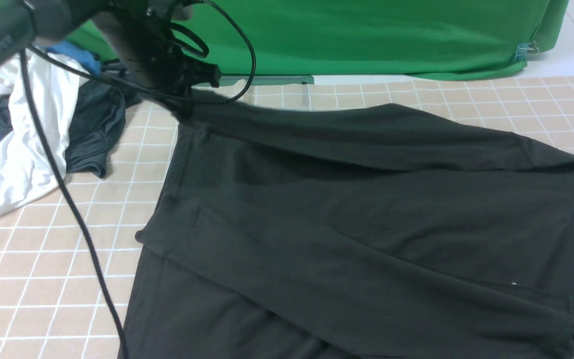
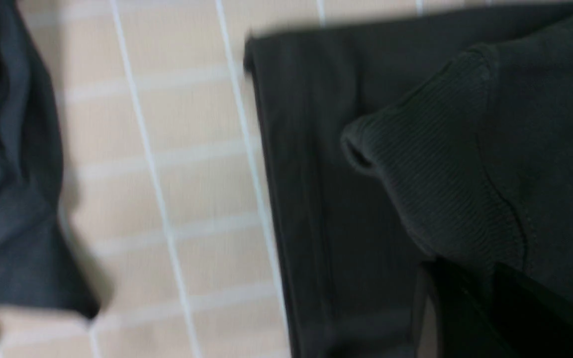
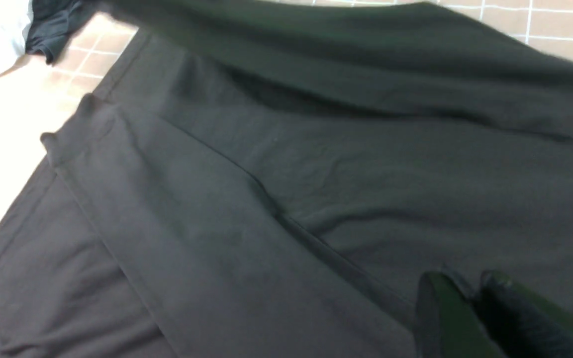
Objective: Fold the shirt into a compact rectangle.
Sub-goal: 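Fold the left side of the dark shirt inward over its body with the left gripper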
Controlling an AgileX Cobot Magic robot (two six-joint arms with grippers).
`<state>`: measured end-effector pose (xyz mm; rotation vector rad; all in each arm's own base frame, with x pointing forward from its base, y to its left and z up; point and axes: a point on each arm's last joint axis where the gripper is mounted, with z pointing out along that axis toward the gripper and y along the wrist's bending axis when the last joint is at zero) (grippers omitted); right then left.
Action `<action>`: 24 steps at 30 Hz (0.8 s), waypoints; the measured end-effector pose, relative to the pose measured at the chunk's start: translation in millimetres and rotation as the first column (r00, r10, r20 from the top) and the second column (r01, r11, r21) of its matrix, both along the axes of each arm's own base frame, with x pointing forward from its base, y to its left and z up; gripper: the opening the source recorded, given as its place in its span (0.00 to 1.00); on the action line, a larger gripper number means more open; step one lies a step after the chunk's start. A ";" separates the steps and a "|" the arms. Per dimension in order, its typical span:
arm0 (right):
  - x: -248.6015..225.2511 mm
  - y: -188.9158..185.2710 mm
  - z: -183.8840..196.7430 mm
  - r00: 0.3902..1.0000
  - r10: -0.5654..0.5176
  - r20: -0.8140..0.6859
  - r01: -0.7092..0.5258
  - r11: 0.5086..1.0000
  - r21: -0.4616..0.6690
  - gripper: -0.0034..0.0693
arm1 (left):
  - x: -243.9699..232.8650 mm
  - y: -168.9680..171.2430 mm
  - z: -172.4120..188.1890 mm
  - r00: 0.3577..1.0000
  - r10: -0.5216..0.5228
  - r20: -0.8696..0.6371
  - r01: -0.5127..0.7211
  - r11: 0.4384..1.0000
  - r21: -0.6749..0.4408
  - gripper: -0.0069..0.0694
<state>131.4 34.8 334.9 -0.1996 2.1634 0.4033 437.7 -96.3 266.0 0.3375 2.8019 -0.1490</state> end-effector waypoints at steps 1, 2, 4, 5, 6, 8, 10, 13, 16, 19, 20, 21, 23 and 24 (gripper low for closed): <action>0.0 0.0 0.0 1.000 0.000 0.000 0.000 1.000 0.000 0.23 | -5.1 1.0 1.5 1.000 -0.003 -0.021 0.003 1.000 0.005 0.14; 0.0 0.0 0.0 1.000 0.000 0.001 0.000 1.000 -0.001 0.23 | -15.0 2.9 9.0 1.000 -0.004 -0.031 0.004 1.000 0.006 0.14; 0.0 0.0 0.0 1.000 0.000 0.001 0.000 1.000 -0.001 0.24 | -27.9 5.6 15.5 0.999 0.005 -0.035 -0.005 1.000 0.004 0.14; 0.0 0.0 0.0 1.000 0.000 0.001 0.000 1.000 -0.001 0.24 | -36.6 7.6 18.4 0.999 0.016 -0.038 -0.016 1.000 0.005 0.14; 0.0 0.0 0.0 1.000 0.000 0.001 0.000 1.000 -0.001 0.24 | -43.6 9.5 20.0 0.999 0.032 -0.041 -0.031 0.999 0.006 0.14; 0.2 -0.1 0.2 1.000 -0.001 0.003 0.001 1.000 -0.001 0.24 | -60.7 14.3 18.0 0.996 0.062 -0.061 -0.061 0.998 0.017 0.14; 0.7 -0.3 0.7 1.000 -0.004 0.011 0.004 1.000 -0.001 0.24 | -76.6 17.7 14.2 0.991 0.098 -0.090 -0.097 0.995 0.018 0.14; 1.4 -0.7 1.5 1.000 -0.010 0.021 0.010 1.000 0.000 0.24 | -97.4 20.0 5.0 0.986 0.112 -0.126 -0.112 0.994 0.012 0.14; 1.8 -0.9 2.0 1.000 -0.013 0.028 0.013 1.000 0.000 0.24 | -114.6 19.4 -7.5 0.979 0.146 -0.142 -0.147 0.989 0.001 0.14; 2.1 -1.1 2.4 0.999 -0.016 0.033 0.016 1.000 0.001 0.24 | -124.1 20.5 -21.0 0.970 0.170 -0.172 -0.172 0.985 0.004 0.14; 2.2 -1.1 2.4 0.999 -0.016 0.035 0.016 1.000 0.000 0.24 | -126.6 21.1 -26.1 0.967 0.174 -0.184 -0.175 0.984 0.009 0.14; 2.2 -1.1 2.4 0.999 -0.016 0.035 0.016 1.000 0.000 0.24 | -128.9 21.6 -30.0 0.965 0.179 -0.191 -0.180 0.984 0.011 0.14; 2.3 -1.2 2.6 0.999 -0.017 0.037 0.017 1.000 0.000 0.24 | -133.5 21.9 -38.6 0.957 0.191 -0.217 -0.192 0.981 0.016 0.14; 2.6 -1.4 2.8 0.999 -0.019 0.041 0.019 1.000 0.000 0.24 | -135.5 21.8 -41.5 0.954 0.196 -0.229 -0.197 0.980 0.017 0.14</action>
